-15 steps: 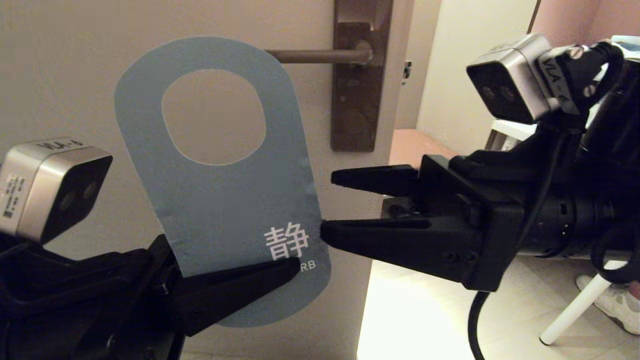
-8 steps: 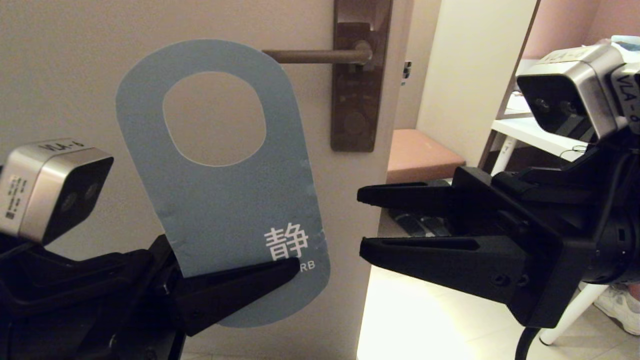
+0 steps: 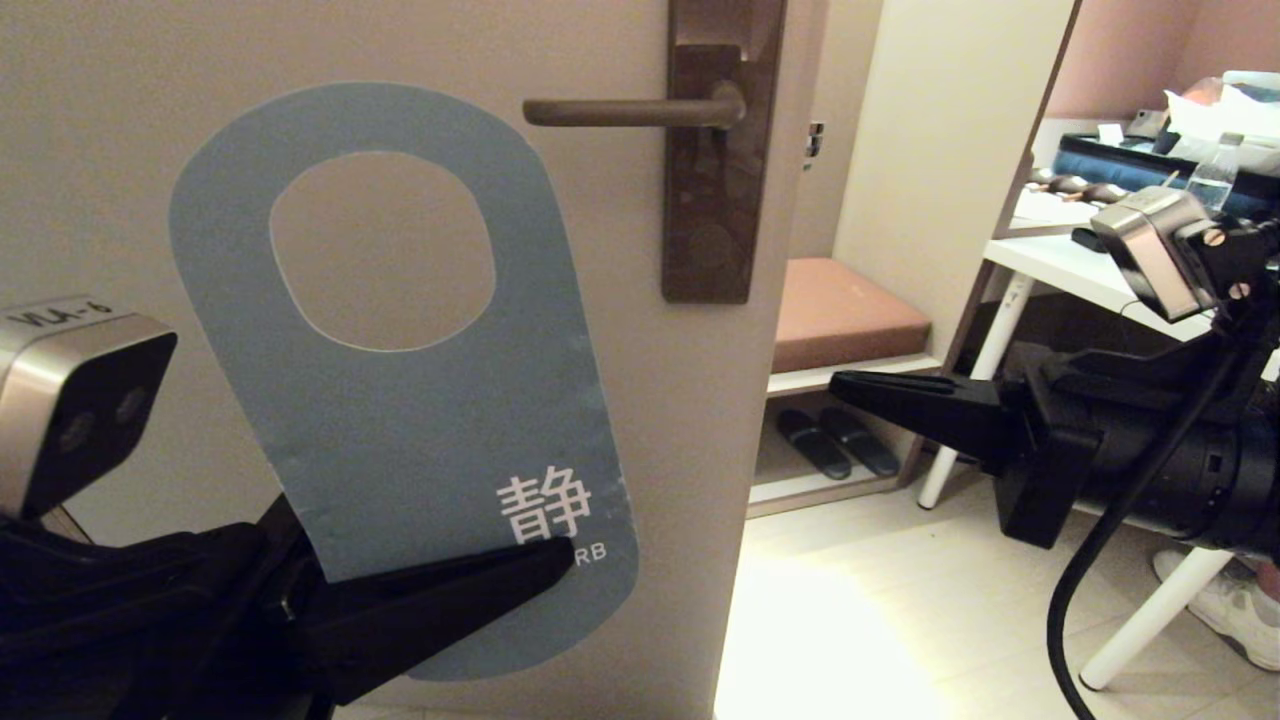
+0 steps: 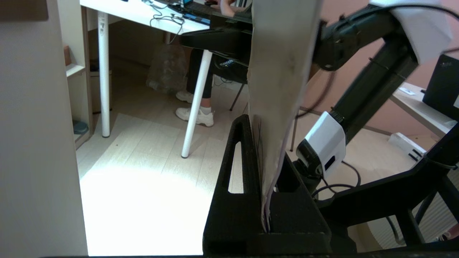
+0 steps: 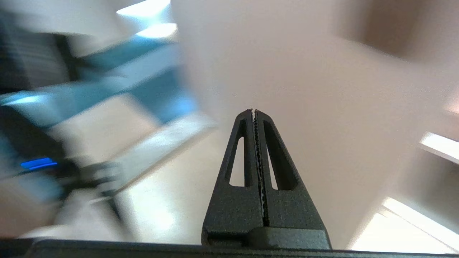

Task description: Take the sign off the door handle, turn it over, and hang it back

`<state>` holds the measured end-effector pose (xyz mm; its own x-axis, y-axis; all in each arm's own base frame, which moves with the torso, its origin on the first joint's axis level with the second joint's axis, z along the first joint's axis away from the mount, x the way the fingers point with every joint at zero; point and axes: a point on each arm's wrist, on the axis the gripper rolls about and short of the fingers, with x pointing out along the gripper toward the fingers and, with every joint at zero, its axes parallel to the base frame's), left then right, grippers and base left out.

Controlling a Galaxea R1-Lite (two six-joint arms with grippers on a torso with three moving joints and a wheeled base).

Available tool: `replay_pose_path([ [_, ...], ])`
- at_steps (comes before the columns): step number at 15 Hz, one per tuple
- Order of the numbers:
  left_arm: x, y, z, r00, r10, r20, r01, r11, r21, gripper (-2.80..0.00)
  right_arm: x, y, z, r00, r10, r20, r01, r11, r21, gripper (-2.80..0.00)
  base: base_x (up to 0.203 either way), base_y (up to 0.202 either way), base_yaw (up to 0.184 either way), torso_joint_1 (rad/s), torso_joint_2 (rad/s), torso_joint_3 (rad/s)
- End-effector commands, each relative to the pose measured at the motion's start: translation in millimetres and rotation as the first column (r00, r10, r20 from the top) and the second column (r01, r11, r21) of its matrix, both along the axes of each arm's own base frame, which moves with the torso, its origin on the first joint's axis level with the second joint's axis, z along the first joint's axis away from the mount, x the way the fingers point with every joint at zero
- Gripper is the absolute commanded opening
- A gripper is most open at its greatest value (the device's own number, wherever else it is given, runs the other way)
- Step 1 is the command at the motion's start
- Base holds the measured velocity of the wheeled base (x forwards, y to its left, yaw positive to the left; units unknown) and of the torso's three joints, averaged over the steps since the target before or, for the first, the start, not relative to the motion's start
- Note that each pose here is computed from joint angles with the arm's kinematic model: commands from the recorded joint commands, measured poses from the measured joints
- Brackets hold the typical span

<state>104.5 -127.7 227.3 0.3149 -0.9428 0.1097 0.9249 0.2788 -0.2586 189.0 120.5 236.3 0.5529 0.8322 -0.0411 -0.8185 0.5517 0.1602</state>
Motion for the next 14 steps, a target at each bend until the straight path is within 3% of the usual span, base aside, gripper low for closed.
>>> replay_pose_path([
  [1,-1.1,1.1,1.5,1.0,-0.003,0.005,0.003,1.0,-0.009,-2.8,-1.2,-27.5,-10.8,0.993,-0.114,-0.003,0.114,0.993,-0.005,-2.8,0.0,0.0,0.0,0.0,0.0,0.0],
  [3,-2.0,2.1,0.7,1.0,-0.003,0.006,0.003,1.0,-0.008,-2.8,-5.9,-57.2,-38.3,0.964,-0.266,-0.005,0.266,0.964,-0.01,-2.8,0.0,0.0,0.0,0.0,0.0,0.0],
  [5,-2.5,2.7,0.7,1.0,-0.001,0.01,0.001,1.0,-0.008,-2.8,-18.2,-83.0,-61.4,0.906,-0.423,0.006,0.423,0.906,-0.006,-2.8,0.0,0.0,0.0,0.0,0.0,0.0],
  [9,-3.2,3.1,-1.6,1.0,-0.001,0.018,0.001,1.0,0.003,-2.8,-64.8,-104.9,-87.3,0.841,-0.54,0.003,0.54,0.841,-0.01,-2.8,0.0,0.0,0.0,0.0,0.0,0.0],
  [12,-4.8,4.3,-9.7,1.0,-0.002,0.017,0.001,1.0,0.029,-2.8,-93.7,-118.7,-102.5,0.743,-0.668,-0.046,0.665,0.744,-0.06,-2.8,0.0,0.0,0.0,0.0,0.0,0.0],
  [14,-5.6,4.6,-12.9,1.0,-0.003,0.024,0.002,0.999,0.043,-2.8,-113.7,-119.1,-106.6,0.719,-0.693,-0.054,0.689,0.721,-0.077,-2.8,0.0,0.0,0.0,0.0,0.0,0.0],
])
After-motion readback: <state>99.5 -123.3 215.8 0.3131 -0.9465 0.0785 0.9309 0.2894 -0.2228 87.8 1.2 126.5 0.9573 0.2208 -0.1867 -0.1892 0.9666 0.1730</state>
